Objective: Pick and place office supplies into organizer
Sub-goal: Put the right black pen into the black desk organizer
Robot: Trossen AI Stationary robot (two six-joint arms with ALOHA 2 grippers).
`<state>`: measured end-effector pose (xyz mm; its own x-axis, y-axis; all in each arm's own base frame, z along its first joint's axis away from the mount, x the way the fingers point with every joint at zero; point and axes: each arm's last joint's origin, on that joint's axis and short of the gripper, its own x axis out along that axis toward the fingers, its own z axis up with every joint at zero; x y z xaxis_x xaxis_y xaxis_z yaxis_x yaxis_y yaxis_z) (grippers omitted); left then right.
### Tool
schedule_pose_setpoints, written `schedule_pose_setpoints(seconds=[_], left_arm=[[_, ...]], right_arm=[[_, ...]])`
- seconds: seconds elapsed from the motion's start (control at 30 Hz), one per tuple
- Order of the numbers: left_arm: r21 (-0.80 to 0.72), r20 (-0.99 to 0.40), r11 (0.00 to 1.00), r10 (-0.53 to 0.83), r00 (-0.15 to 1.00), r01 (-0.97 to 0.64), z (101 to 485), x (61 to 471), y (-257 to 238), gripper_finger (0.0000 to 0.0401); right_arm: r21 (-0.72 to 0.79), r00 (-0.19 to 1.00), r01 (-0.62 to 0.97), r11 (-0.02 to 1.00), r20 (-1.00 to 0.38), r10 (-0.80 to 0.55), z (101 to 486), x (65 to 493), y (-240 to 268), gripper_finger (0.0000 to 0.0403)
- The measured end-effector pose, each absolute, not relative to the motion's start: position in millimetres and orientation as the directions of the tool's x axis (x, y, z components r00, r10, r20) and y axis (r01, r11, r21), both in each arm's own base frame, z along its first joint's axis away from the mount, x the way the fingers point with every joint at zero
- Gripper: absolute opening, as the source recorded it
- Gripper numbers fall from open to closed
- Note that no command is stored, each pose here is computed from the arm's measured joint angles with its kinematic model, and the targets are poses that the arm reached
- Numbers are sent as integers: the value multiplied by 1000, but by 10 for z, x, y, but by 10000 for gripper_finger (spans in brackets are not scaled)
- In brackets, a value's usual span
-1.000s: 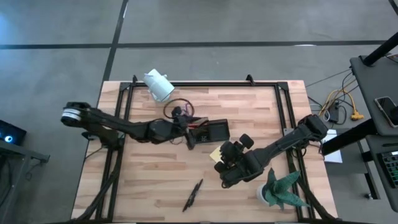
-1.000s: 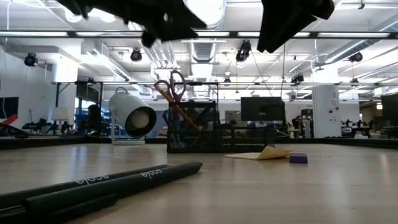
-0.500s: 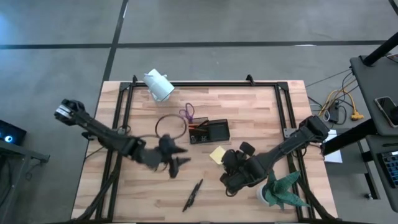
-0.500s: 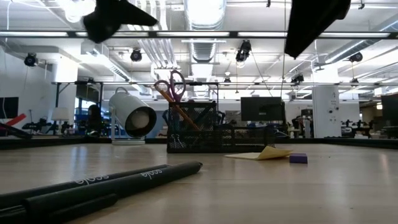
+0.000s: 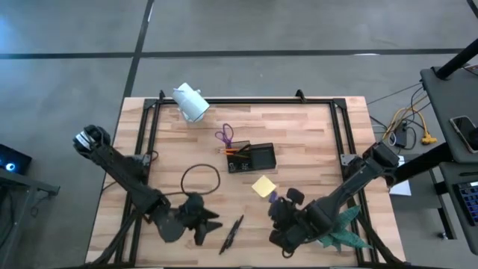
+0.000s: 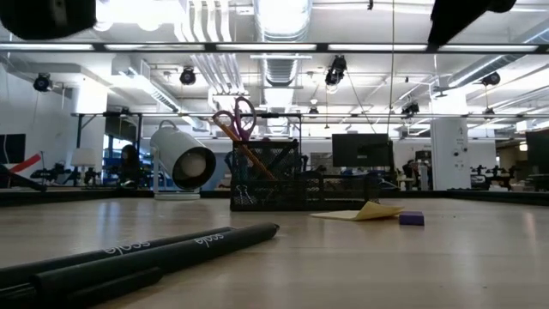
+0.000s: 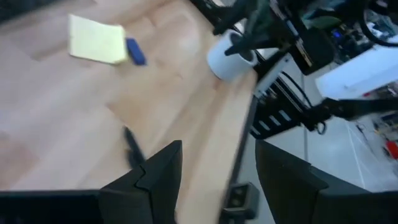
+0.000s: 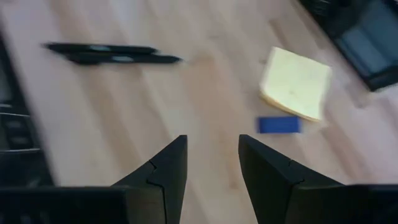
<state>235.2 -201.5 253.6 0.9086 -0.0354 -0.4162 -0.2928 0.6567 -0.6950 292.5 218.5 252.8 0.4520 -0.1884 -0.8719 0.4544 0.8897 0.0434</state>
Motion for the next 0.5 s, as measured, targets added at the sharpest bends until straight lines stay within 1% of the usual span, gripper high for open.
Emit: schedule_pose_setpoints(seconds=[0.1, 0.3, 0.4, 0.5], left_arm=[[-705, -406, 656, -64, 912, -267, 2576, 2384, -2167, 184], [-715, -392, 661, -106, 914, -230, 2637, 2436, -2399, 184], [-707, -403, 670, -119, 907, -226, 2616, 2419, -2438, 184], [-700, -413, 678, -127, 902, -225, 2610, 2389, -2449, 184]], right_arm=[[105, 504, 448, 888, -850, -153, 2530, 2953, 2248, 137], [263, 601, 475, 840, -794, -91, 2565, 3022, 2352, 137], [324, 620, 503, 801, -781, -74, 2577, 3034, 2377, 137], [379, 624, 556, 739, -778, -70, 2564, 3048, 2387, 137]])
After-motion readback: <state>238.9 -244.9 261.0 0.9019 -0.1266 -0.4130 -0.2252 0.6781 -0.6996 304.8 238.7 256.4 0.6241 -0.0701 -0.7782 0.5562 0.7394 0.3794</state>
